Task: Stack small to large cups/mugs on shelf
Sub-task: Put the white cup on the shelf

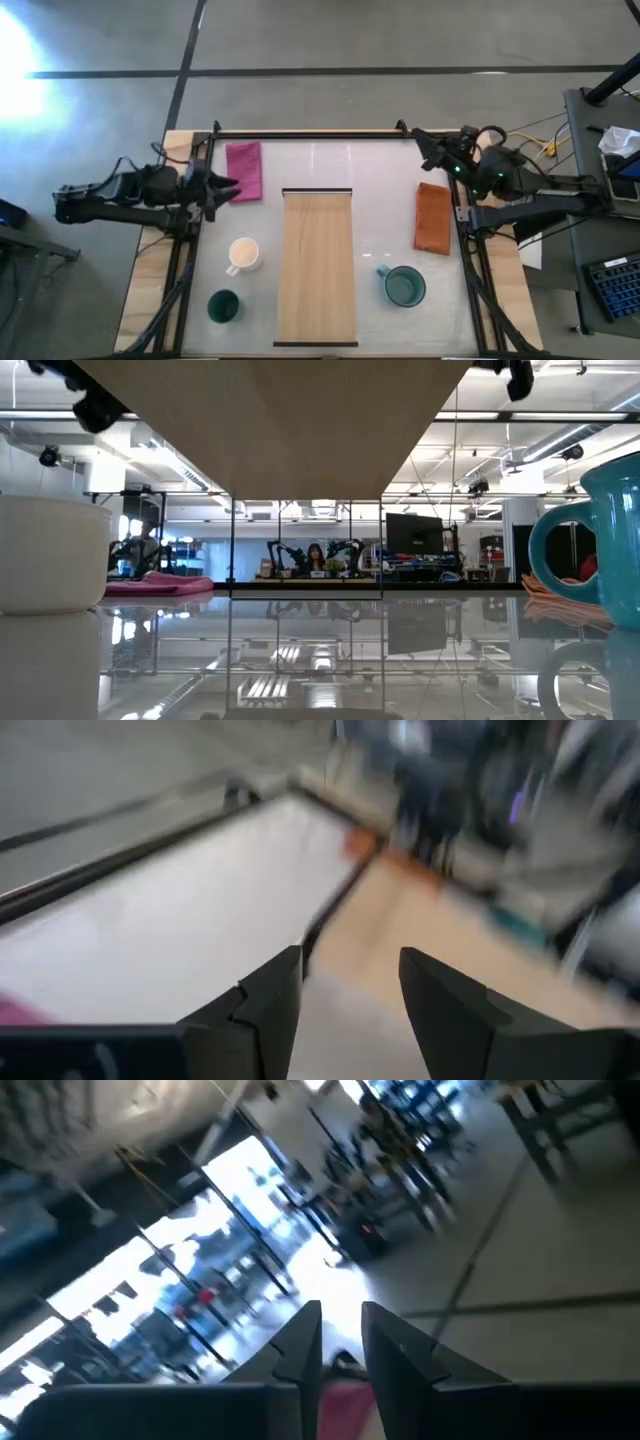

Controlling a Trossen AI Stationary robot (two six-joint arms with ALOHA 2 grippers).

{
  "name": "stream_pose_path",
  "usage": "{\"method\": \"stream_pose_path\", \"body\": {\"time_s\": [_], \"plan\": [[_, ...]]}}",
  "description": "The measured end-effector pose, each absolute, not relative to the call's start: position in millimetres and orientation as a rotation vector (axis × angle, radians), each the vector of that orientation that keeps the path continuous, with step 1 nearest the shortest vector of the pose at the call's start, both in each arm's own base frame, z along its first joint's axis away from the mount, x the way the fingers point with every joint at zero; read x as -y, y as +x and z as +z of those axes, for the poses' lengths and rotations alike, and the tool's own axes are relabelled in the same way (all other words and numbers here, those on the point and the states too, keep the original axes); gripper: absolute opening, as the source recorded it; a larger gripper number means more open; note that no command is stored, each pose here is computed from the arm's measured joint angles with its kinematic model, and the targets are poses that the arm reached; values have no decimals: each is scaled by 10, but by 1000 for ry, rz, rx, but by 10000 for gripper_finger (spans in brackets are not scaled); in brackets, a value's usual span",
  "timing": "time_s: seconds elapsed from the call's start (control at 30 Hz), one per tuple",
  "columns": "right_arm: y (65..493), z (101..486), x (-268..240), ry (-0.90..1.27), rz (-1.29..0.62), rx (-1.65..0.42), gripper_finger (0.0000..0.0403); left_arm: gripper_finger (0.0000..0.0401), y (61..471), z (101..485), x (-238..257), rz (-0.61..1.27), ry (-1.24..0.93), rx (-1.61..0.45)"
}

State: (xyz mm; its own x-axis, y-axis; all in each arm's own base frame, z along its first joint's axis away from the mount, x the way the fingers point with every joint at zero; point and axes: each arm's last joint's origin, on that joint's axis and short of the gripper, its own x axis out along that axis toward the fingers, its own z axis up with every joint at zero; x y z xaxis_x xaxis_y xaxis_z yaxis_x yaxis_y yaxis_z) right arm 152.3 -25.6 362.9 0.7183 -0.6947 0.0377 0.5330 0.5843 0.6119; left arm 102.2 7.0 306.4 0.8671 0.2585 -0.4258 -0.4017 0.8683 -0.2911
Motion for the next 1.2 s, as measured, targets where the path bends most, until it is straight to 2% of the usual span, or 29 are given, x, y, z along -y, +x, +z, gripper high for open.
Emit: {"method": "stream_pose_path", "body": {"time_s": [0.13,0.23,0.3,0.4,0.57,0.8,1.2], "plan": [[1528,3590,295,618,-800,177,68,157,1034,3187,-64,361,-275,-652],[1504,3546,306,677,-836,116,79,157,1109,3236,-57,352,-275,-725],[1475,3511,303,716,-856,69,93,157,1163,3230,-28,263,-312,-768],[1462,3442,296,769,-874,4,119,157,1233,3107,25,121,-378,-922],[1470,3368,291,831,-883,-19,158,157,1292,2845,66,140,-393,-1194],[1564,3274,294,850,-896,-62,184,157,1411,2679,67,178,-369,-1187],[1652,3156,300,824,-920,-140,185,157,1471,2438,130,135,-468,-1261]]}}
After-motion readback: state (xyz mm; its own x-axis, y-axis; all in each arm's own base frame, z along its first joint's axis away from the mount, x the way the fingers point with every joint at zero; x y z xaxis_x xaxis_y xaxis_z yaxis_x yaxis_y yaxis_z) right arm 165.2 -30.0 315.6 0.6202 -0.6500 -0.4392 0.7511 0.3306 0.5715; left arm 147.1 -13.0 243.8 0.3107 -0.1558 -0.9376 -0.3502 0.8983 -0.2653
